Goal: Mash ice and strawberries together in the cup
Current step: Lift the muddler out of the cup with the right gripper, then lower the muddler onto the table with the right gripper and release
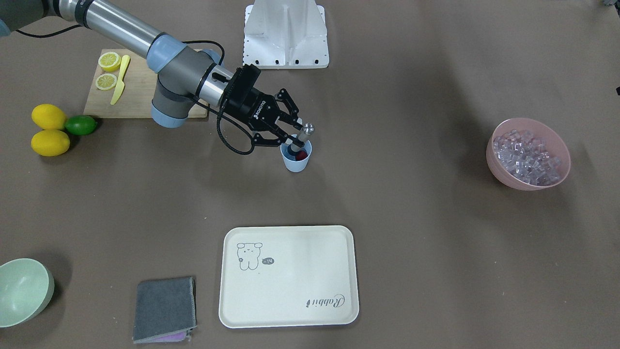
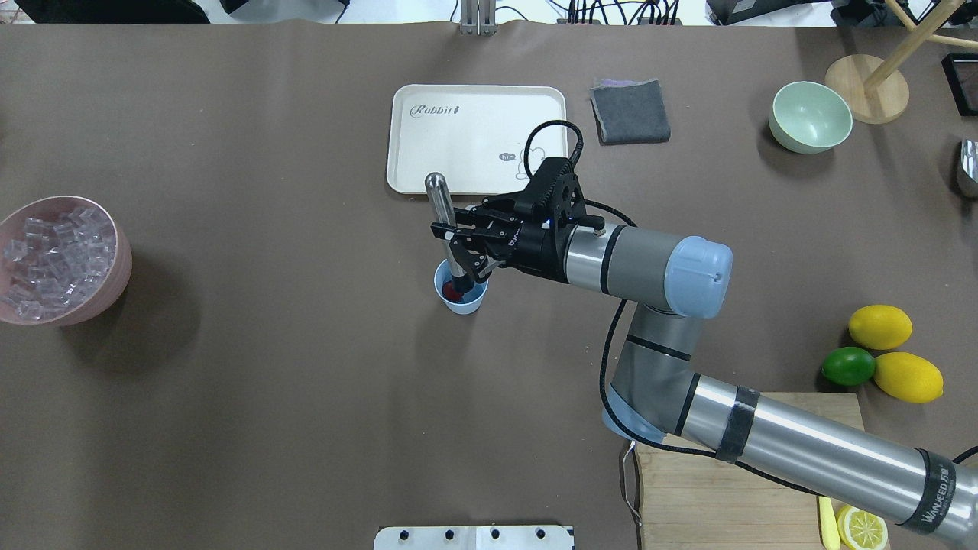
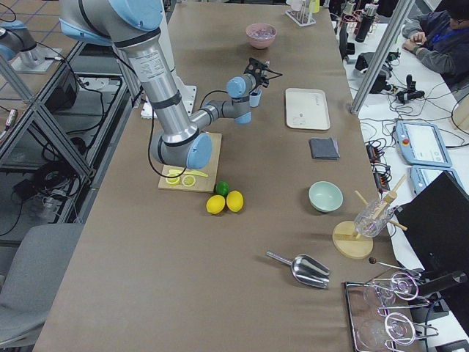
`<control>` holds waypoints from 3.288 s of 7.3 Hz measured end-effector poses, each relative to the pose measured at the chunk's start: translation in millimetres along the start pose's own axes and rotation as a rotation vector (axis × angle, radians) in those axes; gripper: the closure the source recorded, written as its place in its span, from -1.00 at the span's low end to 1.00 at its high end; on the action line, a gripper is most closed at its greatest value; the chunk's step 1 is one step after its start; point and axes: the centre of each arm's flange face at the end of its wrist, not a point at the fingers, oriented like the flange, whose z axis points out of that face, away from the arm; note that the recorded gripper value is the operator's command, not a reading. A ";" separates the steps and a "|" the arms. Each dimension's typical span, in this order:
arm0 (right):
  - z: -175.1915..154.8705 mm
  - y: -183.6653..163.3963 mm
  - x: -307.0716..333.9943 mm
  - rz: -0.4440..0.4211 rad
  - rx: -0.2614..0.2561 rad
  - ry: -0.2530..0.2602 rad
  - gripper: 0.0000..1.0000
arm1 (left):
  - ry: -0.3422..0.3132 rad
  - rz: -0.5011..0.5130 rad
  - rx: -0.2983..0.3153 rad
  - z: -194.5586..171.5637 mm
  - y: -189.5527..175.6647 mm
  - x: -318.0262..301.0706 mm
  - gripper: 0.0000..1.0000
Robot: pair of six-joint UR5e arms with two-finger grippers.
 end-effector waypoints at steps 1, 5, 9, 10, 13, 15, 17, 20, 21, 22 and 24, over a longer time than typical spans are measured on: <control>-4.7 -17.1 -5.3 0.015 0.018 -0.002 1.00 | 0.000 0.000 0.000 0.0 0.0 0.0 -0.96; -20.4 -49.6 32.8 0.098 -0.060 0.143 1.00 | -0.002 0.005 0.003 -1.5 -0.9 1.6 -0.96; -68.6 -75.4 74.7 0.303 -0.394 0.421 1.00 | -0.068 -0.094 0.027 -30.9 -19.0 30.6 -0.96; -95.4 -76.0 99.0 0.367 -0.487 0.454 1.00 | -0.103 -0.151 0.031 -46.5 -28.4 54.3 -0.96; -182.7 -51.3 167.3 0.574 -0.735 0.596 1.00 | -0.126 -0.175 0.040 -71.0 -43.6 87.5 -0.96; -203.7 -34.7 195.5 0.652 -0.944 0.695 1.00 | -0.127 -0.158 0.056 -75.7 -49.3 92.7 -0.96; -200.8 -15.3 221.5 0.732 -1.070 0.736 1.00 | -0.139 -0.132 0.082 -77.9 -51.0 93.8 -0.96; -200.9 46.1 277.4 0.747 -1.110 0.739 1.00 | -0.162 -0.111 0.104 -80.6 -51.9 94.3 -0.96; -205.9 60.6 287.0 0.753 -1.098 0.741 1.00 | -0.162 -0.101 0.113 -82.6 -52.5 96.7 -0.96; -209.1 67.8 290.7 0.769 -1.084 0.749 1.00 | -0.162 -0.095 0.119 -83.9 -53.2 98.5 -0.96; -207.9 72.6 290.2 0.801 -1.068 0.767 1.00 | -0.162 -0.091 0.122 -84.4 -53.7 99.4 -0.96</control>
